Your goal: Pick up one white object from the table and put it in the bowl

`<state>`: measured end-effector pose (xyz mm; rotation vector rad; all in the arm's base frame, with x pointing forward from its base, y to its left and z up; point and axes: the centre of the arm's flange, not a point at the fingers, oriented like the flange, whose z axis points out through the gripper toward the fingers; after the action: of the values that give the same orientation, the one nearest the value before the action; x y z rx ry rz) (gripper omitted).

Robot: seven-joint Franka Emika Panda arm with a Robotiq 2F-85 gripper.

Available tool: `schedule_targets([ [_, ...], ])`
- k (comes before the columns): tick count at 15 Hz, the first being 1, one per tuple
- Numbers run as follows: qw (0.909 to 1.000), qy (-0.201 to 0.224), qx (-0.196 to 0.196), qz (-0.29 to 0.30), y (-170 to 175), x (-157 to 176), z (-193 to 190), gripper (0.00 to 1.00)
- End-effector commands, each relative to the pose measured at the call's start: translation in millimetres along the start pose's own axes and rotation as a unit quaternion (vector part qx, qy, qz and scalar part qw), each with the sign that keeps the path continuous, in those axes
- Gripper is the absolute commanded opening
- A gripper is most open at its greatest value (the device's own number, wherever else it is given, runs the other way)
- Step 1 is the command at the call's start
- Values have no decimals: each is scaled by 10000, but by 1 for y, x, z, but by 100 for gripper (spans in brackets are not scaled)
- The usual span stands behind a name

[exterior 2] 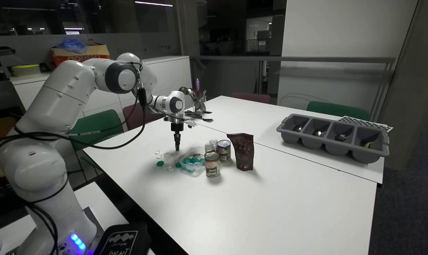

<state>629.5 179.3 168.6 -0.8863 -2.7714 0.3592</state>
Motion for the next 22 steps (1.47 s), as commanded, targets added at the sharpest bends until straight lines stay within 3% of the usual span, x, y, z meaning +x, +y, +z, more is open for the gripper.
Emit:
schedule_targets([
  [1, 9997, -171, -104, -111, 0, -12, 5, 100],
  [13, 9983, -299, -369, -331, 6, -18, 26, 100],
  [22, 9948, -716, -455, -567, 8, 8, 30, 100],
])
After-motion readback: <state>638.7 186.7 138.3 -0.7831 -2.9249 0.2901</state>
